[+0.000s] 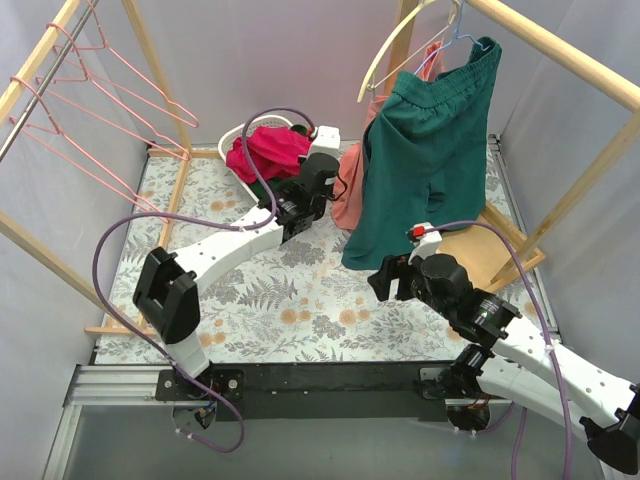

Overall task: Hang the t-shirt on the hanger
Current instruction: Pick up the T-shirt and place it in the bin.

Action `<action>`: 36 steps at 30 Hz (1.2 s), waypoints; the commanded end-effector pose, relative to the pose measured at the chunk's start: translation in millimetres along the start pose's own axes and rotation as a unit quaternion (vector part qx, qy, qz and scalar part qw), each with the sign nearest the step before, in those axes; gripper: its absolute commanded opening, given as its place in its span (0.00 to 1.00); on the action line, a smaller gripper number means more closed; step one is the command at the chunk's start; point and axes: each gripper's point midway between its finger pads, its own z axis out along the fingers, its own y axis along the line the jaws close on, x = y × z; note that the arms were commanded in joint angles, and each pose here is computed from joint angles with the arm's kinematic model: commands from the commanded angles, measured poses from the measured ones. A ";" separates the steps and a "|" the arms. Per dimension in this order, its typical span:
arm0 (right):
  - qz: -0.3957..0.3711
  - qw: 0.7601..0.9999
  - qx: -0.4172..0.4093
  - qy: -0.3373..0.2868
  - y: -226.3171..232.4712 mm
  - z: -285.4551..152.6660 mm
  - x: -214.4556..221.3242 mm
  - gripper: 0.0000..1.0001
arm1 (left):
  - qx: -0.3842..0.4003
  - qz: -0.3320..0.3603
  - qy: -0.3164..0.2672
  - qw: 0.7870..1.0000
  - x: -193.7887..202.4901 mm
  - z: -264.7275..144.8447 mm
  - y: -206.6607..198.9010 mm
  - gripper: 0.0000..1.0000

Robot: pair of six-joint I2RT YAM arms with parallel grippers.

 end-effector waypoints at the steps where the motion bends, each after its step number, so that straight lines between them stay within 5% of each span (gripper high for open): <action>1: -0.011 0.998 -0.001 -0.065 8.0 -5.6 -44.3 0.88 | 0.006 -0.017 -0.056 0.998 -69.6 -56.3 9.8 0.00; 8: -0.011 0.993 -0.002 -0.116 23.9 -2.2 -91.4 0.87 | 0.036 -0.055 -0.073 0.995 -97.0 -133.6 27.9 0.00; 15: -0.003 0.990 -0.062 -0.130 58.3 30.6 -106.7 0.83 | 0.076 -0.095 -0.009 0.993 -35.2 -178.7 52.5 0.00; 22: 0.013 0.987 -0.141 -0.076 100.4 87.3 -72.6 0.84 | 0.079 -0.092 0.061 0.991 30.7 -189.5 62.8 0.00; 36: 0.064 0.990 -0.093 -0.084 115.8 168.0 -52.5 0.86 | 0.095 -0.099 0.065 0.988 31.9 -201.5 66.5 0.00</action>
